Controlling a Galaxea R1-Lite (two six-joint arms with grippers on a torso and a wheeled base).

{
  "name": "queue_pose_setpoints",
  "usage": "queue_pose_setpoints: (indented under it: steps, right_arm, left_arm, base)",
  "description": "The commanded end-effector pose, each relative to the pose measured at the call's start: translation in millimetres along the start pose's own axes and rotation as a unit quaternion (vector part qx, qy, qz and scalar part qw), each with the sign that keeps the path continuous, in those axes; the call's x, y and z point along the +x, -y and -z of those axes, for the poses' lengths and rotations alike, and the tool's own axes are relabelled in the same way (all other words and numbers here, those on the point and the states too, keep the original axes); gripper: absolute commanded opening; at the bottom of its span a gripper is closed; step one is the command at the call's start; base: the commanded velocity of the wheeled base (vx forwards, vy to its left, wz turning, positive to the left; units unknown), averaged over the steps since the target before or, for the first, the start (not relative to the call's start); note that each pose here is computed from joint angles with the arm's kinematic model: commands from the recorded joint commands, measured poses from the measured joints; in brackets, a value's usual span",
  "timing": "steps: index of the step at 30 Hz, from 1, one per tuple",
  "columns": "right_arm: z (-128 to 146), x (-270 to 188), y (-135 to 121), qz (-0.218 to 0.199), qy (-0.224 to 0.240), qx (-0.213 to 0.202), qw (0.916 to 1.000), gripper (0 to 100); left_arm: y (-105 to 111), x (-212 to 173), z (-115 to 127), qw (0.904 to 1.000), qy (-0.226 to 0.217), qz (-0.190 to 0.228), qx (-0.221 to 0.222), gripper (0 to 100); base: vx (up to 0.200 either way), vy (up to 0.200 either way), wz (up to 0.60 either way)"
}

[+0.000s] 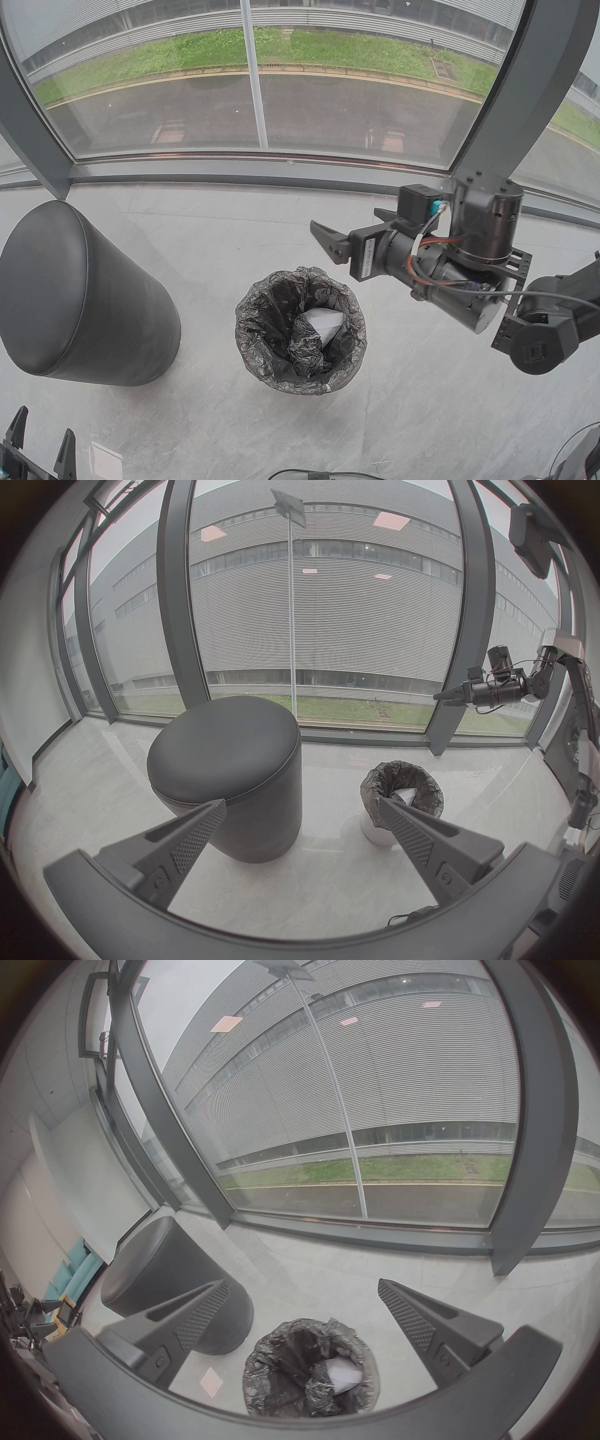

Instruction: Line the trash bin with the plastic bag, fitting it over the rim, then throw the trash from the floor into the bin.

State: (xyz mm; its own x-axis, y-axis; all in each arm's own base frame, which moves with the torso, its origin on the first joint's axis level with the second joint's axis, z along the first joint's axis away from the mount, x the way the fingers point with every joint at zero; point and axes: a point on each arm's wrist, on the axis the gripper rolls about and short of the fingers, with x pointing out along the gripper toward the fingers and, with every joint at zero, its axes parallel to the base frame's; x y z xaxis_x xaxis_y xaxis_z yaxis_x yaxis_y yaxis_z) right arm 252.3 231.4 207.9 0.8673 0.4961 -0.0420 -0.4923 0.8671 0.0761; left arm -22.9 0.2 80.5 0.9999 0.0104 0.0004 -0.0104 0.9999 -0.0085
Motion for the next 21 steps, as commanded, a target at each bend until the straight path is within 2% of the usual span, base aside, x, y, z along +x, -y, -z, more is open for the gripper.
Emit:
queue_pose_setpoints:
  steps: [1, 5, 6, 7, 9, 12, 13, 17, 20, 21]
  right_arm:
    - [-28, -35, 28, 0.033, 0.038, -0.009, 0.9987, 100]
    - [-33, -64, 52, 0.089, 0.045, -0.036, 0.9943, 100]
    - [-33, -64, 52, 0.089, 0.045, -0.036, 0.9943, 100]
    - [-29, -79, 66, 0.126, 0.04, -0.041, 0.9903, 100]
    - [-22, -98, 82, 0.164, 0.034, -0.04, 0.985, 100]
    - [-16, -115, 92, 0.189, 0.028, -0.04, 0.9808, 100]
    - [-10, -140, 100, 0.216, 0.03, -0.04, 0.9752, 100]
    - [-9, -188, 104, 0.259, 0.062, -0.041, 0.963, 100]
    - [4, -246, 105, 0.331, 0.096, -0.08, 0.9352, 100]
    - [4, -246, 105, 0.331, 0.096, -0.08, 0.9352, 100]
  left_arm:
    - [0, 0, 5, 1.0, -0.002, 0.0, -0.005, 100]
    - [0, 0, 5, 1.0, -0.002, 0.001, 0.0, 100]
    - [0, 0, 5, 1.0, -0.002, 0.001, 0.0, 100]
    - [0, 0, 5, 1.0, -0.002, 0.002, 0.001, 100]
    - [0, 0, 5, 1.0, -0.002, 0.002, 0.0, 100]
    - [0, 0, 5, 1.0, -0.002, 0.002, 0.001, 100]
    - [0, 0, 5, 1.0, -0.002, 0.002, 0.001, 100]
    - [0, 0, 5, 1.0, -0.002, 0.002, 0.001, 100]
    - [0, 0, 5, 1.0, -0.002, 0.002, 0.001, 100]
    - [0, 0, 5, 1.0, -0.002, 0.002, 0.001, 100]
  base:
    - [0.0, 0.0, 0.0]
    - [0.0, 0.0, 0.0]
    - [0.0, 0.0, 0.0]
    - [0.0, 0.0, 0.0]
    - [0.0, 0.0, 0.0]
    - [0.0, 0.0, 0.0]
    - [0.0, 0.0, 0.0]
    - [0.0, 0.0, 0.0]
    - [0.0, 0.0, 0.0]
    - [0.0, 0.0, 0.0]
